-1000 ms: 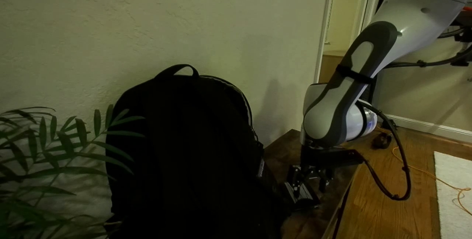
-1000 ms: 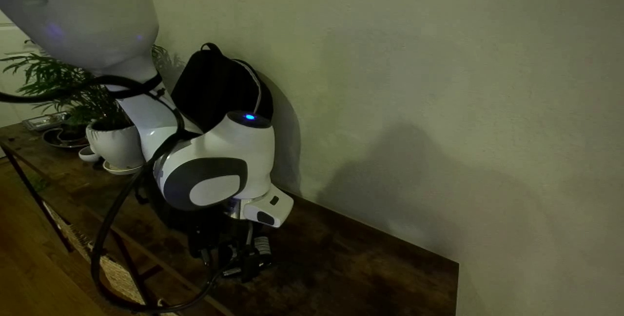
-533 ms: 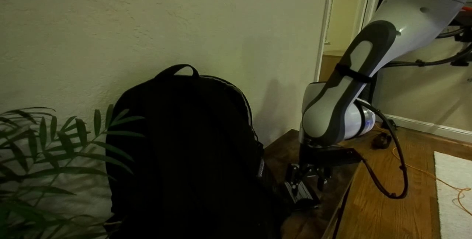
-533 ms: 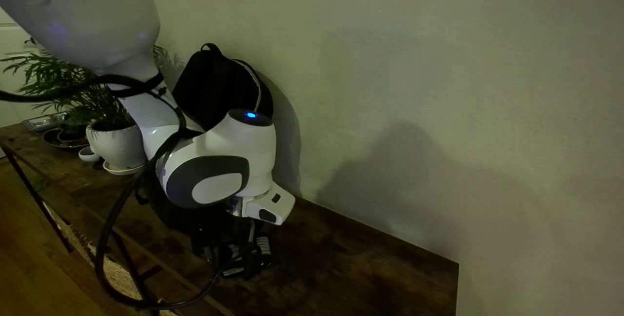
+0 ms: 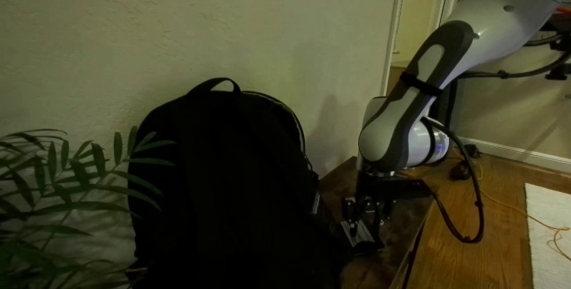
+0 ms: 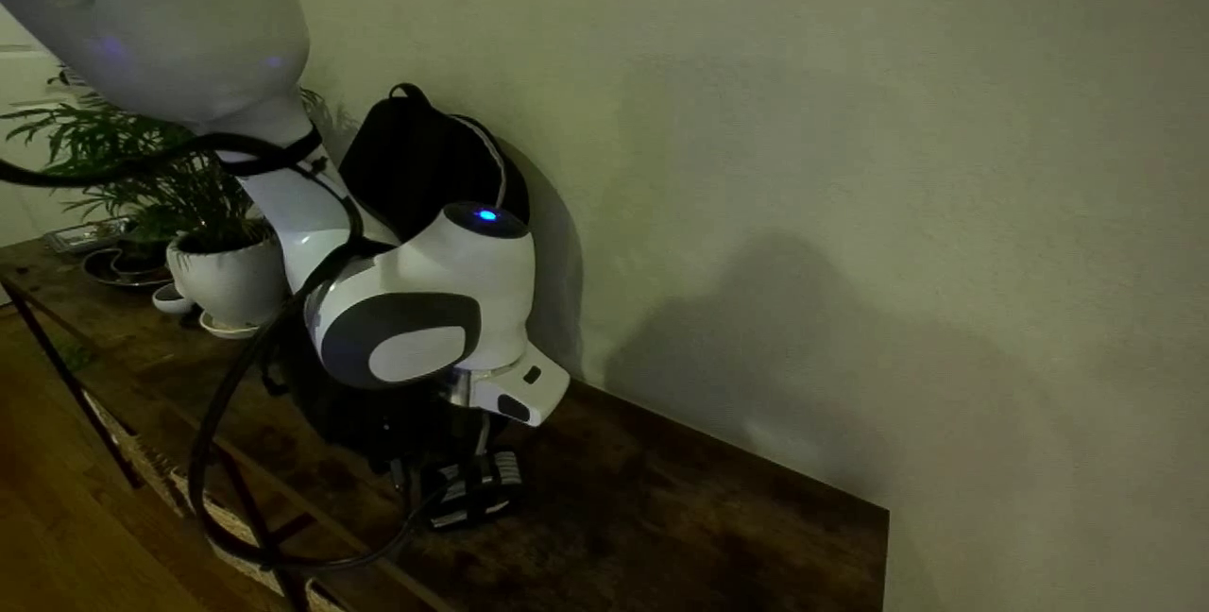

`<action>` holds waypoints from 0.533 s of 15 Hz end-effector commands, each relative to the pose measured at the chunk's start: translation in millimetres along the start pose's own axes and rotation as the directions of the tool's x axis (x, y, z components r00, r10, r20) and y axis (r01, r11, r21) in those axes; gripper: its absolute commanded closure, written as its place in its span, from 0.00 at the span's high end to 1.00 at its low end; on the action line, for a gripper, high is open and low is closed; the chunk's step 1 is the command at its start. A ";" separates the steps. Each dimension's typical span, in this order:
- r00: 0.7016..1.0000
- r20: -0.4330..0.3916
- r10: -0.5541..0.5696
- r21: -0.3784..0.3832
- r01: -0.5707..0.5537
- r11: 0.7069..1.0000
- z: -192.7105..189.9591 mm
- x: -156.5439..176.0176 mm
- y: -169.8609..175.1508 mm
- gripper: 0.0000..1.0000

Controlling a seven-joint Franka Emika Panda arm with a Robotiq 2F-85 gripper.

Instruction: Put the wallet in the bag

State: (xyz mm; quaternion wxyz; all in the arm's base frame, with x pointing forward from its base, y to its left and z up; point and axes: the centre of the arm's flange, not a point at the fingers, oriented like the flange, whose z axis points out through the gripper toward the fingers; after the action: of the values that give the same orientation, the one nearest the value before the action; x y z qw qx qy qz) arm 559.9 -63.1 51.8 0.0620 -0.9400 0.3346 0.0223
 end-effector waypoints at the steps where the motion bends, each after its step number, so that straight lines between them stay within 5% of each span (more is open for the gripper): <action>1: 0.997 -0.009 0.079 0.029 -0.078 0.996 4.8 0.2 10.5 0.34; 4: 0.990 -0.017 0.138 0.053 -0.137 0.989 11.4 7.9 35.0 0.16; 5: 0.988 -0.026 0.155 0.069 -0.153 0.986 14.3 11.2 44.3 0.32; 7: 0.982 -0.044 0.185 0.095 -0.180 0.979 18.6 17.0 57.0 0.31; 8: 0.980 -0.051 0.194 0.110 -0.188 0.976 19.9 19.2 60.8 0.54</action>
State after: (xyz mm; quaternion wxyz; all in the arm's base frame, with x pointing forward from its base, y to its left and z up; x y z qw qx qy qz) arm 551.1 -102.8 42.4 0.0830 -0.9088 0.4089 -0.0008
